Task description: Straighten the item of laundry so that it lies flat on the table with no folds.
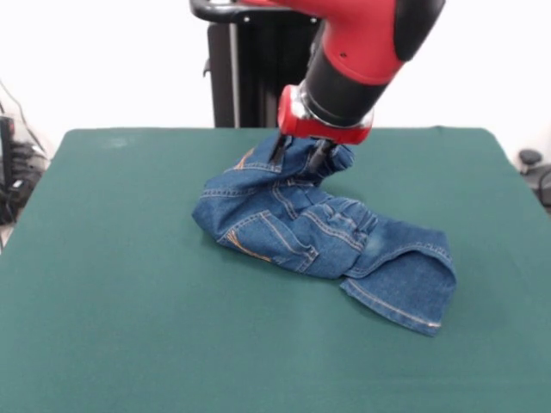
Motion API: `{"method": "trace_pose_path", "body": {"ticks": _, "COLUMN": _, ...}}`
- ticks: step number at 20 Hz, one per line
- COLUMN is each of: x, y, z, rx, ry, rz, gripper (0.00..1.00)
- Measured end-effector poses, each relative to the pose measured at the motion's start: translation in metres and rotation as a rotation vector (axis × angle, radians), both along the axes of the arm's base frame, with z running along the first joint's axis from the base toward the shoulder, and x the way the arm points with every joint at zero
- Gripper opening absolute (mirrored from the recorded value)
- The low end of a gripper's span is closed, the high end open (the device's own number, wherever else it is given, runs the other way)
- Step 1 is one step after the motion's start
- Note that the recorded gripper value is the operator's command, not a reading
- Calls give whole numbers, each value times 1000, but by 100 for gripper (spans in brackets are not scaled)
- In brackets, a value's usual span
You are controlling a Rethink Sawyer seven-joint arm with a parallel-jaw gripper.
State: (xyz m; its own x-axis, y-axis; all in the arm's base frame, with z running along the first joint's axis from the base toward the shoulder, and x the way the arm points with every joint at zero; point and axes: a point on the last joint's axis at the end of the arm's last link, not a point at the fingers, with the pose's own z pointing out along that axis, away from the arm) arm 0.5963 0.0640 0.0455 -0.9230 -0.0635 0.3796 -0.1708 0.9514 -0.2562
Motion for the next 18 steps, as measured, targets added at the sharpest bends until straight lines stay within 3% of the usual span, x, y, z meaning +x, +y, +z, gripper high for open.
{"method": "trace_pose_path", "body": {"ticks": 12, "x": -6, "y": -3, "z": -46, "rx": -22, "ry": 56, "rz": 26, "gripper": 100}}
{"method": "trace_pose_path", "body": {"ticks": 18, "x": -9, "y": -7, "z": -52, "rx": -53, "ry": 95, "rz": 36, "gripper": 100}}
